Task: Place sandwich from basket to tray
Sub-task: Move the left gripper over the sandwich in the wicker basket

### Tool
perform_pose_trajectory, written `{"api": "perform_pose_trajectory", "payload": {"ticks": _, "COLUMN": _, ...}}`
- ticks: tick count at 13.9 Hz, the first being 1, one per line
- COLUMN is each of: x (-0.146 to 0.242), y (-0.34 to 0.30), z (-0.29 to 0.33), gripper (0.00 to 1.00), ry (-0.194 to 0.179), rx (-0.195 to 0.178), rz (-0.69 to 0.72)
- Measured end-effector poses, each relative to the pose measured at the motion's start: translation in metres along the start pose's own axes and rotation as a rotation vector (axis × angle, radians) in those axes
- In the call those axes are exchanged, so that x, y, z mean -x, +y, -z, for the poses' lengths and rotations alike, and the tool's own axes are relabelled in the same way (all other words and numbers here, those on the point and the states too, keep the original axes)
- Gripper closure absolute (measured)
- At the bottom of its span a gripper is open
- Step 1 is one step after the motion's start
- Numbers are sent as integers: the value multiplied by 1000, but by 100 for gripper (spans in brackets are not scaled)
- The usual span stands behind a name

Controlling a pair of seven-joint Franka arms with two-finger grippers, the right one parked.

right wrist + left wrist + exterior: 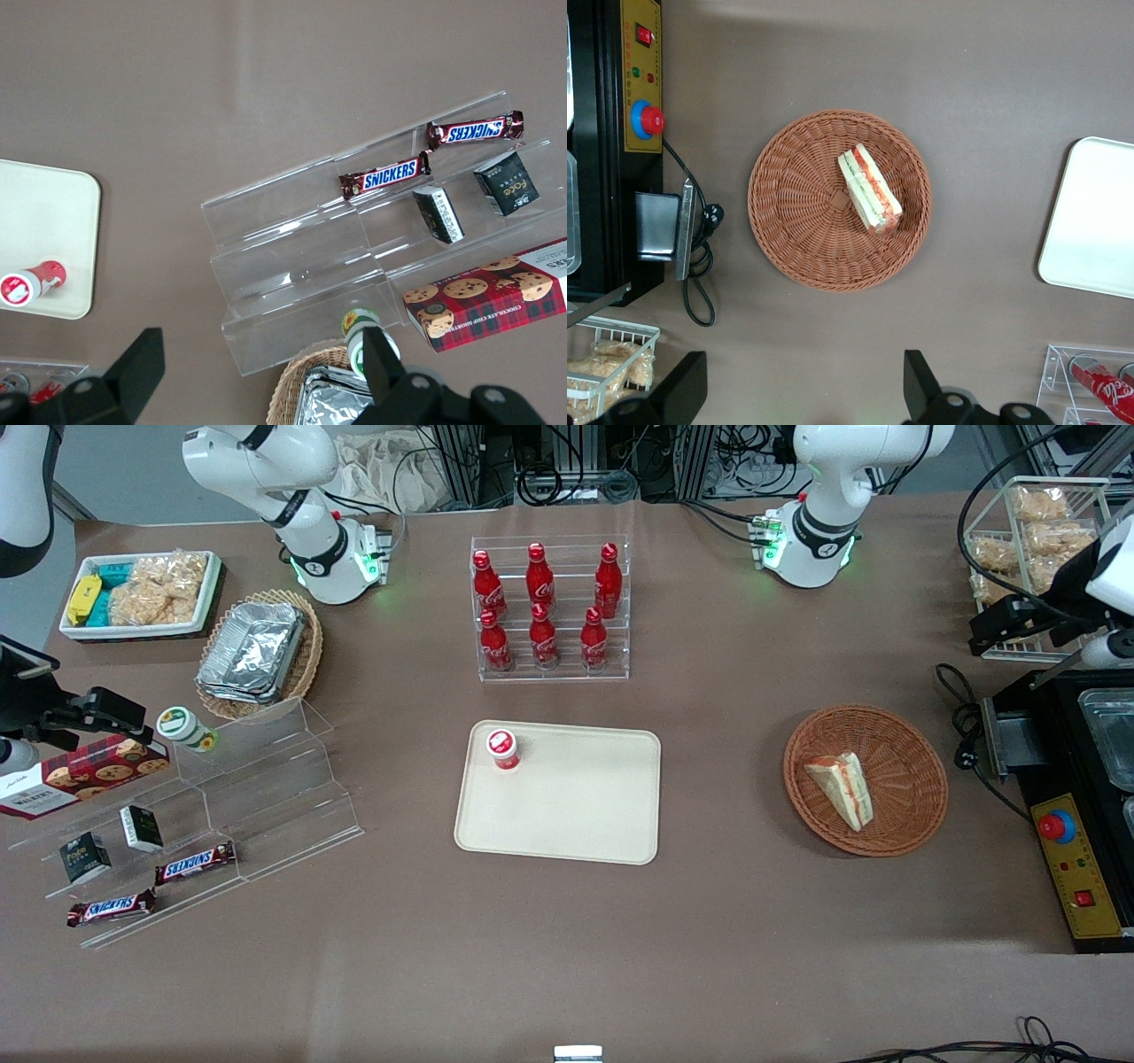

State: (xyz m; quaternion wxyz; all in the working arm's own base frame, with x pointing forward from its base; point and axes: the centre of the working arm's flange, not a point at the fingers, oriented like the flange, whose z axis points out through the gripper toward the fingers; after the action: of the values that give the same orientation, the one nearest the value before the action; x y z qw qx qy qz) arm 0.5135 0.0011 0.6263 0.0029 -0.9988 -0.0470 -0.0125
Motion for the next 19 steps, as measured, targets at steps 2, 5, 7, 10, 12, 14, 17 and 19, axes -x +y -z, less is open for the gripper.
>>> {"api": "perform_pose_trajectory", "payload": {"ticks": 2, "x": -1, "y": 0, "z": 0, "gripper": 0, "ry": -3, "rx": 1, "rz": 0}}
{"api": "perform_pose_trajectory", "payload": {"ticks": 5, "x": -2, "y": 0, "z": -4, "gripper": 0, "ry": -17, "rx": 0, "rz": 1}}
{"api": "perform_pose_trajectory", "payload": {"ticks": 7, "x": -6, "y": 0, "z": -17, "gripper": 0, "ry": -50, "rx": 3, "rz": 4}}
{"api": "perform_pose_trajectory", "payload": {"ticks": 10, "x": -24, "y": 2, "z": -57, "gripper": 0, "ry": -123, "rx": 0, "rz": 28}}
{"api": "perform_pose_trajectory", "payload": {"ticks": 12, "x": -41, "y": 5, "z": -89, "gripper": 0, "ry": -148, "rx": 0, "rz": 96}}
{"api": "perform_pose_trajectory", "payload": {"ticks": 14, "x": -58, "y": 11, "z": -123, "gripper": 0, "ry": -163, "rx": -9, "rz": 193}}
{"api": "perform_pose_trajectory", "payload": {"ticks": 17, "x": -80, "y": 26, "z": -178, "gripper": 0, "ry": -176, "rx": -23, "rz": 331}}
{"api": "perform_pose_trajectory", "payload": {"ticks": 19, "x": -90, "y": 35, "z": -212, "gripper": 0, "ry": -184, "rx": -30, "rz": 381}}
